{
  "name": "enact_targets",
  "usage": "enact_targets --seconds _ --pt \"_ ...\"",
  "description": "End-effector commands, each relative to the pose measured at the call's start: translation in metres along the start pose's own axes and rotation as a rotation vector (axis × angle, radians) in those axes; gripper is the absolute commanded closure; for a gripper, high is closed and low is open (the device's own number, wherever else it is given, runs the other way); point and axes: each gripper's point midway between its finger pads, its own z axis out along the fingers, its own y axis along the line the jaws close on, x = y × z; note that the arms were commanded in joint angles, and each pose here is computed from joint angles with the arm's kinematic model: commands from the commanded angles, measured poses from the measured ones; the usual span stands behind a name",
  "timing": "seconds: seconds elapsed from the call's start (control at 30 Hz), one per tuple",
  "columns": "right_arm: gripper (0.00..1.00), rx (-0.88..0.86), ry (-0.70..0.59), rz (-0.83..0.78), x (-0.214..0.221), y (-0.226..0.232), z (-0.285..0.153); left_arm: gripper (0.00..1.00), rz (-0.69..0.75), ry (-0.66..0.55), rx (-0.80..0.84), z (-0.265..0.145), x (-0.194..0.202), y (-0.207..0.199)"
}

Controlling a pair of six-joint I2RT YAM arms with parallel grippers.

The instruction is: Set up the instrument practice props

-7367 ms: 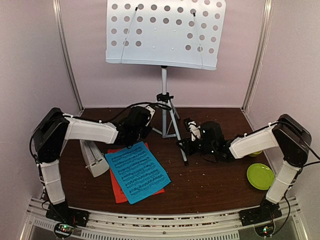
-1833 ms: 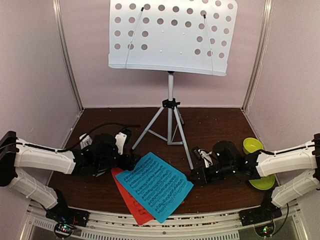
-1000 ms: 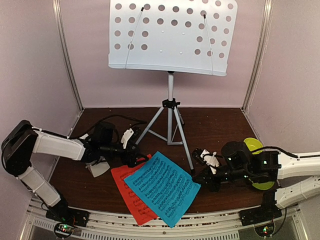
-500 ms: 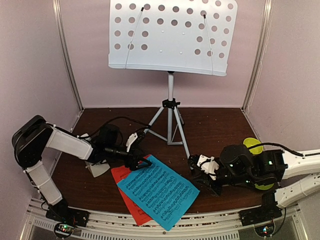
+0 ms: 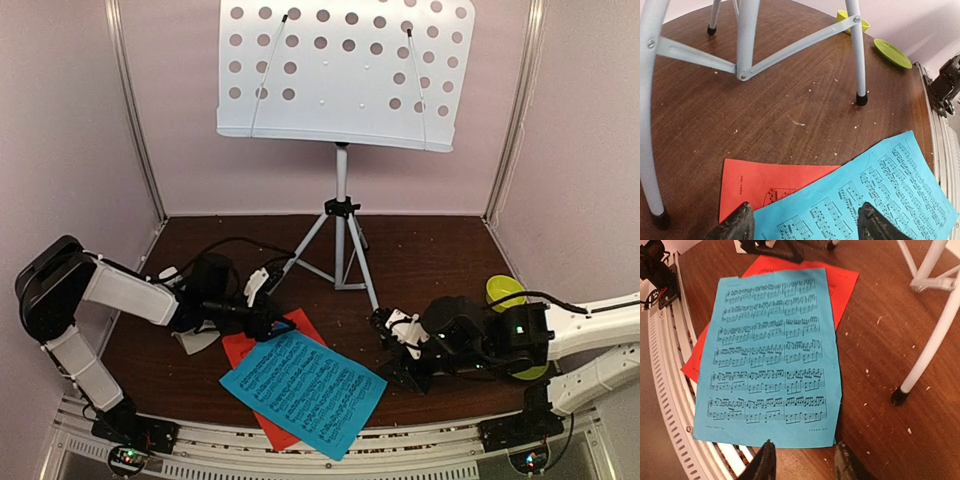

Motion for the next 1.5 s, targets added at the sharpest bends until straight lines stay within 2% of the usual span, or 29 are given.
enact_targets --seconds 0.0,0.13,0.27,0.53,0.87,0.9,0.97,1.07,1.1,1.33,1.37,1.4,1.47 --pt "0.54 -0.082 0.091 0.264 0.026 0.001 0.025 0.29 0.005 0.042 -0.072 -0.01 0.021 -0.001" --pt "0.51 -0.149 0.151 0.449 0.039 -0.007 0.043 0.33 0.009 0.085 -0.073 -0.006 0.04 -0.005" --pt "0.5 -0.183 0.217 0.566 0.049 -0.015 0.058 0.34 0.017 0.104 -0.07 -0.001 0.049 -0.008" --pt "0.51 -0.261 0.318 0.667 0.068 -0.01 0.086 0.38 0.028 0.142 -0.064 0.013 0.063 -0.01" --pt "0.6 -0.393 0.281 0.728 0.037 0.005 0.107 0.41 0.031 0.142 -0.055 0.021 0.068 -0.009" --pt "0.62 -0.393 0.283 0.725 0.036 0.005 0.109 0.41 0.029 0.146 -0.055 0.022 0.069 -0.009" --pt "0.7 -0.383 0.287 0.717 0.035 0.003 0.112 0.41 0.031 0.146 -0.053 0.023 0.069 -0.008" --pt "0.9 -0.357 0.265 0.696 0.032 -0.002 0.107 0.4 0.04 0.125 -0.054 0.021 0.062 -0.01" --pt "0.99 -0.345 0.251 0.674 0.03 -0.004 0.103 0.38 0.045 0.111 -0.055 0.018 0.056 -0.011" --pt "1.0 -0.259 0.055 0.411 -0.007 -0.017 0.052 0.15 0.109 -0.073 -0.103 -0.019 -0.018 -0.026" --pt "1.0 -0.24 0.029 0.356 -0.012 -0.018 0.043 0.07 0.117 -0.092 -0.115 -0.025 -0.028 -0.028" --pt "1.0 -0.235 0.009 0.279 -0.016 -0.016 0.036 0.03 0.127 -0.109 -0.129 -0.032 -0.038 -0.029" --pt "1.0 -0.211 -0.026 0.166 -0.022 -0.013 0.021 0.02 0.15 -0.146 -0.16 -0.046 -0.055 -0.032"
